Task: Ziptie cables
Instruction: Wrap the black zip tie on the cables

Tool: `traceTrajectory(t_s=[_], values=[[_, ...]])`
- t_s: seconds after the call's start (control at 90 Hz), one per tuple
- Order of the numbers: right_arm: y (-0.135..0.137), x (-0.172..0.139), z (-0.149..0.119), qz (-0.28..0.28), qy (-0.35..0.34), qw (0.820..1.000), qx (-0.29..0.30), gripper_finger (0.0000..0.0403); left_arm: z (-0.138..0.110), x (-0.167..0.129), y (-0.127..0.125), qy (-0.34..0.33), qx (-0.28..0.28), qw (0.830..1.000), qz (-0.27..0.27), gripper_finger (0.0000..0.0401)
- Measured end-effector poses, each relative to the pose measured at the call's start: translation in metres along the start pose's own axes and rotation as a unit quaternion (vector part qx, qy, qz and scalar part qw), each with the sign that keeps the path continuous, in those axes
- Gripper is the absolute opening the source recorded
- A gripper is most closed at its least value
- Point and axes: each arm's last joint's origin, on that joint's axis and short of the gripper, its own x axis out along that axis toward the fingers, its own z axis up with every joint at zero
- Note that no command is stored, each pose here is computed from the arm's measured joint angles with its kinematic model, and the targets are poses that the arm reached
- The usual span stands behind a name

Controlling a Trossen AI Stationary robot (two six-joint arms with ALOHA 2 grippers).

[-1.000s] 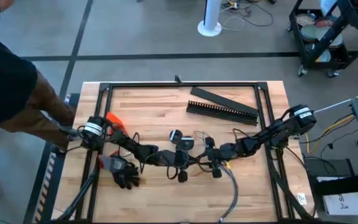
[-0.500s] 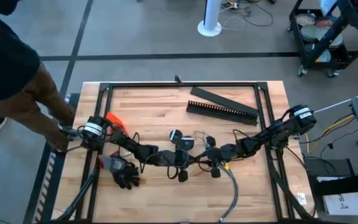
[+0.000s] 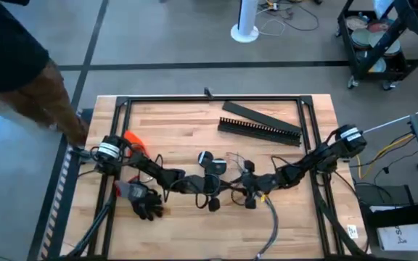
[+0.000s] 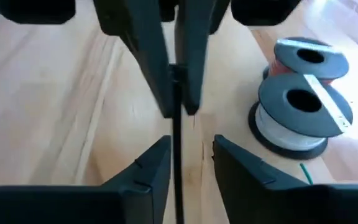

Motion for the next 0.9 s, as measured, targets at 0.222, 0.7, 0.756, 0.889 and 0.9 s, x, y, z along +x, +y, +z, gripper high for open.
traceTrajectory(t_s=[0.222,0.7,0.756,0.889,0.9], values=[[0.0052,0.0019,0.0054,-0.027,-0.012,1.000,-0.007,0.0073,-0.0007,0.0002,0.0001,0.001,-0.001,1.000,0.001,0.0009],[0.0056,0.0020,0.0057,-0.022,-0.012,1.000,0.011,0.0005,-0.0007,0.0003,0.0003,0.001,0.001,1.000,0.002,0.0012],[0.0056,0.0019,0.0059,-0.022,-0.012,1.000,0.013,0.0007,-0.0007,0.0003,0.0003,0.001,0.001,1.000,0.002,0.0018],[0.0055,0.0019,0.0058,-0.022,-0.012,1.000,0.014,0.0003,-0.0007,0.0003,0.0003,0.002,0.000,1.000,0.002,0.0041],[0.0055,0.0019,0.0058,-0.022,-0.012,1.000,0.014,0.0002,-0.0007,0.0003,0.0003,0.002,0.000,1.000,0.002,0.0043]])
